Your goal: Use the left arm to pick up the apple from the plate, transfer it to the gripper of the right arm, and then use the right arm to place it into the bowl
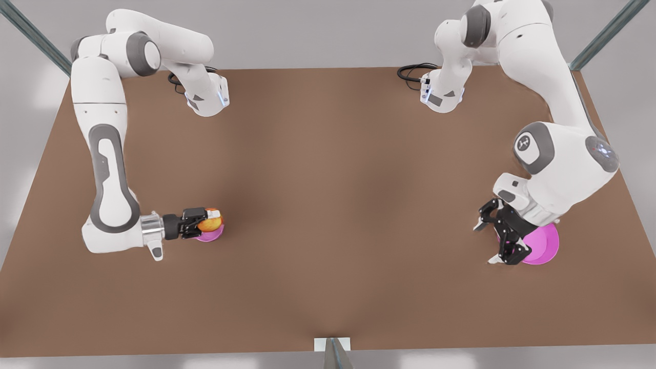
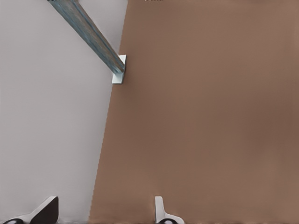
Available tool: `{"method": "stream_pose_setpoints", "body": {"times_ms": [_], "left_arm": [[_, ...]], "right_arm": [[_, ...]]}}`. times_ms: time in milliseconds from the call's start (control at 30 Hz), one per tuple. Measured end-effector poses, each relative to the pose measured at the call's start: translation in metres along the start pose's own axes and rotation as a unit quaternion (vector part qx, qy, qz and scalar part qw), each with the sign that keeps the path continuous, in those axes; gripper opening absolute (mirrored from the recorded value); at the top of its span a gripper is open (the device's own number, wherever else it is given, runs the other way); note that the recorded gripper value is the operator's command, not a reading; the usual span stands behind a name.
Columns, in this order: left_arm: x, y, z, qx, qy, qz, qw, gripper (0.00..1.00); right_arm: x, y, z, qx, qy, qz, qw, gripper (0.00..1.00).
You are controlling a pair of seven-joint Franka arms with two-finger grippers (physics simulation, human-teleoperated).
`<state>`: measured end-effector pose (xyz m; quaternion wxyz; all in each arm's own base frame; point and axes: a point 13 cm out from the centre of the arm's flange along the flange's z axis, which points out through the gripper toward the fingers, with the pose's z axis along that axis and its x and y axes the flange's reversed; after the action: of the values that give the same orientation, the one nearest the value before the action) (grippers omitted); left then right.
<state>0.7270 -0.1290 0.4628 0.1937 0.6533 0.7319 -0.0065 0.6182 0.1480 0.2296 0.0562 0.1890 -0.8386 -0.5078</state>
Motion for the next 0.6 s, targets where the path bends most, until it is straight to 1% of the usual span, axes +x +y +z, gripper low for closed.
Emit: {"method": "stream_pose_setpoints", "body": {"times_ms": [67, 133, 200, 333, 367, 400, 600], "left_arm": [[0.01, -0.029, -0.072, 0.017, 0.015, -0.047, 0.999, 1.0], [0.029, -0.061, -0.1, 0.032, 0.053, -0.104, 0.993, 1.0], [0.042, -0.073, -0.108, 0.036, 0.086, -0.161, 0.983, 1.0], [0.059, -0.083, -0.101, 0.044, 0.126, -0.263, 0.956, 1.0], [0.061, -0.084, -0.098, 0.044, 0.132, -0.284, 0.949, 1.0], [0.062, -0.085, -0.095, 0.043, 0.137, -0.304, 0.942, 1.0], [0.065, -0.078, -0.065, 0.03, 0.154, -0.422, 0.893, 1.0]], "right_arm": [[0.011, -0.02, -0.015, 0.043, 0.022, -0.01, 0.999, 0.68], [0.02, -0.035, -0.021, 0.079, 0.046, -0.02, 0.996, 0.68], [0.025, -0.045, -0.02, 0.102, 0.065, -0.029, 0.992, 0.69], [0.031, -0.065, -0.016, 0.125, 0.083, -0.038, 0.988, 0.71], [0.032, -0.072, -0.013, 0.128, 0.087, -0.038, 0.987, 0.74], [0.034, -0.077, -0.011, 0.132, 0.089, -0.039, 0.987, 1.0], [0.031, -0.088, -0.018, 0.153, 0.091, -0.052, 0.983, 1.0]]}}
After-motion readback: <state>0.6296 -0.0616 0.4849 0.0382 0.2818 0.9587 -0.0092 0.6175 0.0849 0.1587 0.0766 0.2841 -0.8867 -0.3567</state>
